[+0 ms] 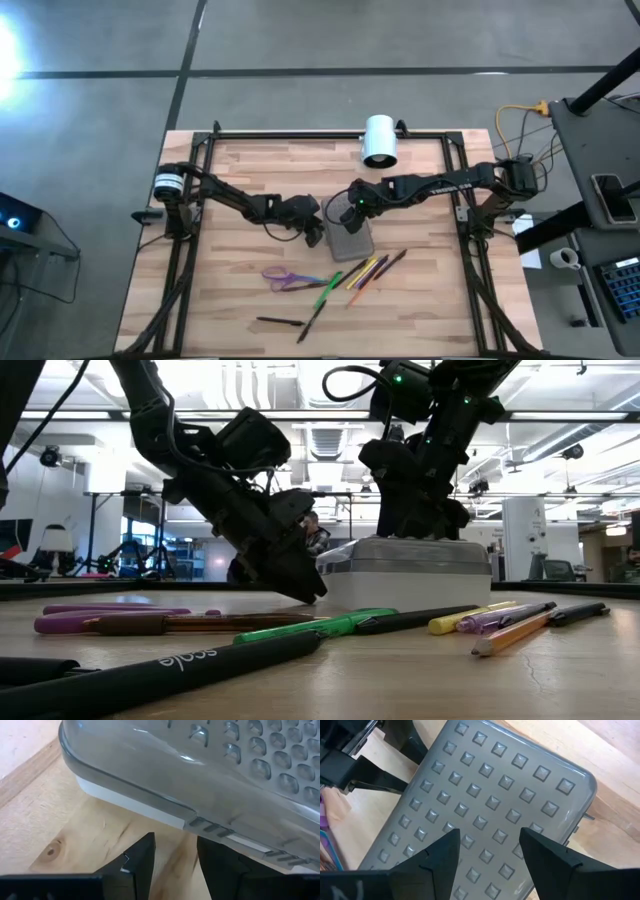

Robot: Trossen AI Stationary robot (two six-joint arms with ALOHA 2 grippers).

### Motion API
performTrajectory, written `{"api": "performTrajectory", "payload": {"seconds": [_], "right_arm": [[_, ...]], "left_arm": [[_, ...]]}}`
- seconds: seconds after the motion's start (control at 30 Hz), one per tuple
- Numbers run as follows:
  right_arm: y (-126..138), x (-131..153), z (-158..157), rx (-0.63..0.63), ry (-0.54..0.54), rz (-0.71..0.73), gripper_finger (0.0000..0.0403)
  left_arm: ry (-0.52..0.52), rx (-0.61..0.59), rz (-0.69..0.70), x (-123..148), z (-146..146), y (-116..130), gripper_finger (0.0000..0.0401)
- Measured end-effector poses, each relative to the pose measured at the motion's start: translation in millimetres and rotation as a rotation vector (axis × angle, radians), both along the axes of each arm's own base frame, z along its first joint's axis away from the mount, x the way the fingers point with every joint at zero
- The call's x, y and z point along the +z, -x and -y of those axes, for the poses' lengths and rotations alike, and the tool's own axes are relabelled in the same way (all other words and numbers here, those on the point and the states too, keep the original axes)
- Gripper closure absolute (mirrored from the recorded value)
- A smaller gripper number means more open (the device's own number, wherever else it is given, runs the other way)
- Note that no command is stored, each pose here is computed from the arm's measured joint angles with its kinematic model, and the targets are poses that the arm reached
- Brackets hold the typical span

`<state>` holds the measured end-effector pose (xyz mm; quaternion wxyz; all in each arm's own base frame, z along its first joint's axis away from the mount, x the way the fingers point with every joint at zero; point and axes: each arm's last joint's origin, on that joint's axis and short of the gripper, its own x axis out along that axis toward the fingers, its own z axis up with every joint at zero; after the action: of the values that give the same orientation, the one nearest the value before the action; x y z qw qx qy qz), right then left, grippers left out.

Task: Pick & place school supplies into a supply box
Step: Open the black supply box

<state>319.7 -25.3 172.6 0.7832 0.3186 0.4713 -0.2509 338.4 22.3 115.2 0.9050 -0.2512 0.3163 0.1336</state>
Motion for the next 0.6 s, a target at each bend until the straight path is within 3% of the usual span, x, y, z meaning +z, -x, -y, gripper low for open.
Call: {"api": "performTrajectory", "payload": {"seconds": [0.6], "right_arm": [[3,-2,0,0.017,0.005,-0.034,0.0197]], "left_arm": [[-0.033,-0.002,0.122,30,13,4,0.0265]]}}
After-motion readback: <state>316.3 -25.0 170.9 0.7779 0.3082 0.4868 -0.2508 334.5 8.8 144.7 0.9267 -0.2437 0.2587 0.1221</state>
